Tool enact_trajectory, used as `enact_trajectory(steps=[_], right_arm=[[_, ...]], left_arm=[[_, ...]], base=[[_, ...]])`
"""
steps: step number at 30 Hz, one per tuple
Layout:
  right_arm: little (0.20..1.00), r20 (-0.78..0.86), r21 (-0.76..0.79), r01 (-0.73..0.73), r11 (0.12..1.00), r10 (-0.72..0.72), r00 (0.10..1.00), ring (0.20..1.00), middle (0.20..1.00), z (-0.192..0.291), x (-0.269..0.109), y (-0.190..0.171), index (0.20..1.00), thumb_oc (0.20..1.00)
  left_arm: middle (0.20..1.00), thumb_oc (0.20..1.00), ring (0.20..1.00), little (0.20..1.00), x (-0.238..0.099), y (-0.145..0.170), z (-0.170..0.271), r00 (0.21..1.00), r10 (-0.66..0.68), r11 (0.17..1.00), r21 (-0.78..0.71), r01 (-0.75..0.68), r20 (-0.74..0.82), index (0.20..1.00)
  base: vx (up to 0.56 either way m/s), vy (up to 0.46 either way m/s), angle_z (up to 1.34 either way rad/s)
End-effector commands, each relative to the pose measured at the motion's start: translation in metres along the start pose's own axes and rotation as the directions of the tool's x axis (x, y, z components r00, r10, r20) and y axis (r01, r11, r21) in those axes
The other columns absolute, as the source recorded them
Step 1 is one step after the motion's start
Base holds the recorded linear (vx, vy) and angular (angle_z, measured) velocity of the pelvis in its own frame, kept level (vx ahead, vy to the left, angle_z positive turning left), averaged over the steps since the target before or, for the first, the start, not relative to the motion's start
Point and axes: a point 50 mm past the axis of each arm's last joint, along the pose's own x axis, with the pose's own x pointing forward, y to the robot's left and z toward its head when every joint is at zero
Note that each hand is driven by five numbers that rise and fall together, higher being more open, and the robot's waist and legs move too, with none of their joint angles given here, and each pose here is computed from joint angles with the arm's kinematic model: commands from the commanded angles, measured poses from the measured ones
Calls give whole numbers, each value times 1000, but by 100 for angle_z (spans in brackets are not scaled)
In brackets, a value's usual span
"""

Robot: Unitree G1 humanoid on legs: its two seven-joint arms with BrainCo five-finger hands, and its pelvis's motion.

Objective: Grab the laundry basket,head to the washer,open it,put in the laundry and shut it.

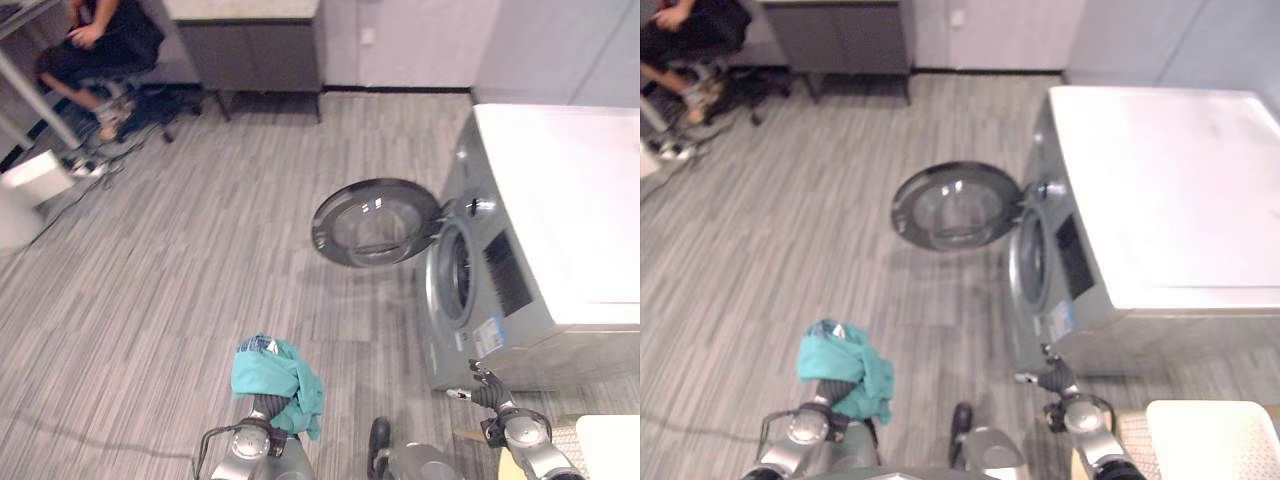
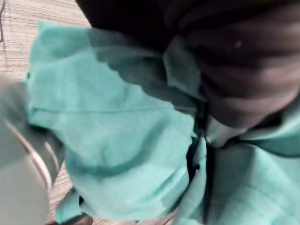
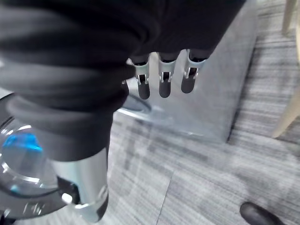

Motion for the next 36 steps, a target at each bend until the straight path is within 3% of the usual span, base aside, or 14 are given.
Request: enact_trajectory(steps=[1,11,20,27,36], right_arm=[[1000,30,-29,7,1000,-6,1000,1000,1000,0,-4,-1,1000,1000],[1000,-48,15,-1,1000,2,999,1000,1000,-17,-5,7,1000,1000],[1000,88,-10,-76,997,76,993,1000,1000,25,8,25,1000,1000],[1000,87,-19,-94,995,95,992,1000,1000,20,4,28,1000,1000],[1000,-1,-8,-55,998,55,998,1000,1000,-5,-2,14,1000,1000]], left_arm=[[200,200,200,200,7,9,28,993,22,999,46,-28,115,200],[200,200,200,200,10,12,31,993,22,997,70,-30,120,200],[200,200,200,200,13,14,76,960,-42,987,158,-3,278,200],[200,200,200,200,10,10,92,935,-88,977,214,14,342,200],[200,200,200,200,11,-4,90,934,-73,993,113,36,350,200]], base=[[476,95,-88],[526,264,-83],[221,262,-85],[105,-22,-93],[106,-40,-54]])
